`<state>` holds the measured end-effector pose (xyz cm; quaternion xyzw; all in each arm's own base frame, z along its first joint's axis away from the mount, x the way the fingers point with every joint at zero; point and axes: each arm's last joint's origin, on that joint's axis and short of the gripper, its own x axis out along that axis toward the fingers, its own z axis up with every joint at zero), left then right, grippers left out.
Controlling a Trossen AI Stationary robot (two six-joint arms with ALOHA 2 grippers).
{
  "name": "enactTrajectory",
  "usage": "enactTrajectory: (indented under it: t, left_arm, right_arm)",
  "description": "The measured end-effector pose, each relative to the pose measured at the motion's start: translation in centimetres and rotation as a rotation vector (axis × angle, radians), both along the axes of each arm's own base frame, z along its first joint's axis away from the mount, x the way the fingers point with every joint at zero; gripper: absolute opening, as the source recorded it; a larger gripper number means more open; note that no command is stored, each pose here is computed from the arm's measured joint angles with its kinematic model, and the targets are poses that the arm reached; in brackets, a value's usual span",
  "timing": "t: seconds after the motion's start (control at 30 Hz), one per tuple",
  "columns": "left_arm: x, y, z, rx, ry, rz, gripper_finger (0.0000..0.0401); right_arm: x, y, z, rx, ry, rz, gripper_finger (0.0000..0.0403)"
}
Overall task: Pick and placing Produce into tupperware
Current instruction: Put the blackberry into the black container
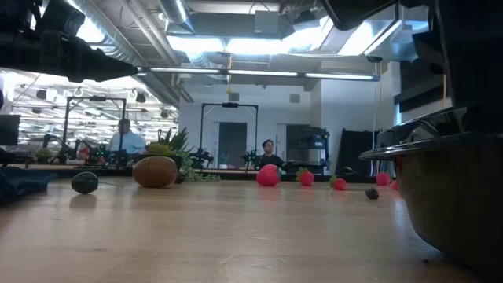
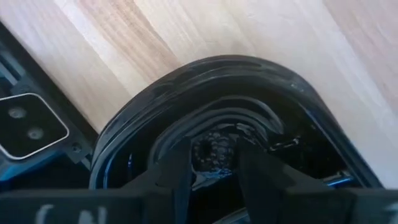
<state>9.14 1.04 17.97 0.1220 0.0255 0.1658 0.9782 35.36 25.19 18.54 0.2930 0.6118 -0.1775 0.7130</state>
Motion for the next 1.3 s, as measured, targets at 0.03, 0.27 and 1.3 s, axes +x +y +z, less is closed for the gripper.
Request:
enactTrajectory:
  t: [0.03, 0.27, 1.3]
  left_arm:
    - [0.00, 0.00, 0.00, 0.000, -0.001, 0.000, 0.0265]
    - [0.00, 0.00, 0.00, 0.000, 0.000, 0.000, 0.0265]
    - [0.00, 0.00, 0.00, 0.000, 0.000, 0.000, 0.0265]
  right_arm:
    - [0.00, 0.00, 0.00, 0.000, 0.000, 0.000, 0.0124]
    - [0.00, 0.02, 0.00, 0.009, 0.005, 0.003, 0.0134]
    - [-0.02, 0.04, 0.05, 0.017, 0.009, 0.006, 0.0137]
